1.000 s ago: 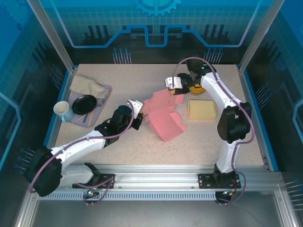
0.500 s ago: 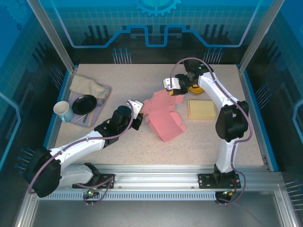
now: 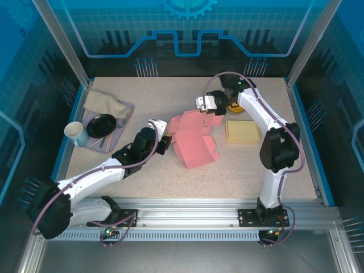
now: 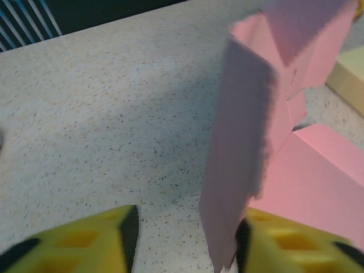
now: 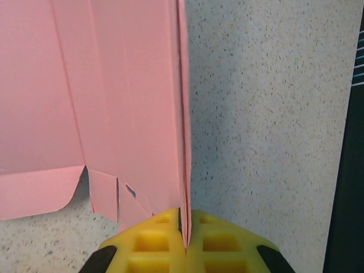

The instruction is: Fold the paper box

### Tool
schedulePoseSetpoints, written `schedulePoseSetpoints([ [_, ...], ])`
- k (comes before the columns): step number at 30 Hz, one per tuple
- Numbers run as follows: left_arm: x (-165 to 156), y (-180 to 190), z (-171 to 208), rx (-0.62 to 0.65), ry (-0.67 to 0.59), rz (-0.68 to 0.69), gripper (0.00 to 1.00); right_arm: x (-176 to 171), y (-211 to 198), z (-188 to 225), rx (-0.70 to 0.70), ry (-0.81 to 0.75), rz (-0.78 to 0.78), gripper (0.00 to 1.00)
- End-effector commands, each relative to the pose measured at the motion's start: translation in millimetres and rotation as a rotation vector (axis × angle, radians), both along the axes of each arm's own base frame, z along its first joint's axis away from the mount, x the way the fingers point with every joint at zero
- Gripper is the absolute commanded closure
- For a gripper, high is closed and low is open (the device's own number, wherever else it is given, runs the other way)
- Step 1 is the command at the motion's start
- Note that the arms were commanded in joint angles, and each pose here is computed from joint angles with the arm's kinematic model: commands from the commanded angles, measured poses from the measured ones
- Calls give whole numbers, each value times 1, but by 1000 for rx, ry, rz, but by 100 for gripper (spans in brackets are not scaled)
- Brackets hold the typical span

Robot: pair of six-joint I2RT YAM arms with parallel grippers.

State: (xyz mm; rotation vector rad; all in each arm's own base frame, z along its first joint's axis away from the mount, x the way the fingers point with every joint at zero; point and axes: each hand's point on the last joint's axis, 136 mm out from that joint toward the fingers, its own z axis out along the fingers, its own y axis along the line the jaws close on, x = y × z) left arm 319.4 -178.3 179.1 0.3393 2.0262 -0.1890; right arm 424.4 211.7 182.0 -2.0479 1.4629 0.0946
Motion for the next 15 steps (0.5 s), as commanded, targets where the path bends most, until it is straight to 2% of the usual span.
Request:
schedulePoseSetpoints([
  [1, -3, 11, 72, -207, -129, 37, 46, -6, -6, 23, -4, -75, -26, 100],
  [3, -5, 17, 96, -289, -164, 13, 48, -15, -6, 28, 6, -80, -24, 100],
  [5, -2, 20, 108, -314, -160, -18, 48, -25, -5, 34, 23, -71, -15, 100],
  [10, 1, -21, 117, -233, -98, -280, 47, -49, -6, 40, 43, -13, 10, 100],
  [15, 0, -48, 117, -177, -50, -452, 46, -70, -5, 44, 88, 41, 51, 100],
])
